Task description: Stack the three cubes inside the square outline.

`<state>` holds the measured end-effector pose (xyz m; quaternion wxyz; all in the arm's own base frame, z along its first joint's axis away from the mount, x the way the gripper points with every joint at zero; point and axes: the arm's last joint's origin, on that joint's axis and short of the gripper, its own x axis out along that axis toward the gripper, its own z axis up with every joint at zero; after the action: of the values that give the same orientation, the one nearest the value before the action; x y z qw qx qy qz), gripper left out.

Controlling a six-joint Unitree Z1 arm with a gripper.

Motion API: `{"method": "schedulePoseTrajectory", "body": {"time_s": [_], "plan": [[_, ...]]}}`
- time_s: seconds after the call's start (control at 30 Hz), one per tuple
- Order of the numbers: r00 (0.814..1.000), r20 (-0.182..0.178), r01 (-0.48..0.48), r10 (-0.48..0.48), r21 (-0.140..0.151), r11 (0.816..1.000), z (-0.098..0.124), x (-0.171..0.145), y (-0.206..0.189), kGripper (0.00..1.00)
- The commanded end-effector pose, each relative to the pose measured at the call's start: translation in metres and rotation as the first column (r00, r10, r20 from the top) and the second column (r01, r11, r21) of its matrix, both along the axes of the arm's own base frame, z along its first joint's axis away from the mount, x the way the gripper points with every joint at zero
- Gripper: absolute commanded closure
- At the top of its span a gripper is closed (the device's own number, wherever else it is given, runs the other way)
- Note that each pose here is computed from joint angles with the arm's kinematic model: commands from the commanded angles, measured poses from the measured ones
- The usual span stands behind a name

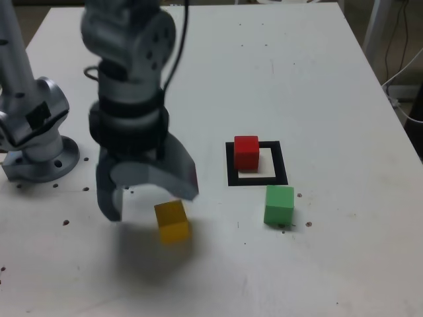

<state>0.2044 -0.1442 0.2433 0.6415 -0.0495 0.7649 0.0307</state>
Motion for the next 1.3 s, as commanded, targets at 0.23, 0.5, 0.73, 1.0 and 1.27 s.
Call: {"method": "schedulePoseTrajectory", "body": {"time_s": [0.23,0.5,0.73,1.0,1.27], "plan": [[1.000,-0.009,-0.008,0.008,0.007,1.000,-0.012,0.017,-0.010,0.07],[0.999,-0.025,-0.036,0.037,0.022,0.999,-0.022,0.025,-0.005,0.22],[0.999,-0.019,-0.044,0.044,0.012,0.999,-0.027,0.028,-0.007,0.35],[0.998,-0.013,-0.053,0.053,0.017,0.998,-0.030,0.030,-0.006,0.44],[0.999,0.009,-0.051,0.050,0.025,0.998,-0.030,0.033,-0.004,0.72]]}}
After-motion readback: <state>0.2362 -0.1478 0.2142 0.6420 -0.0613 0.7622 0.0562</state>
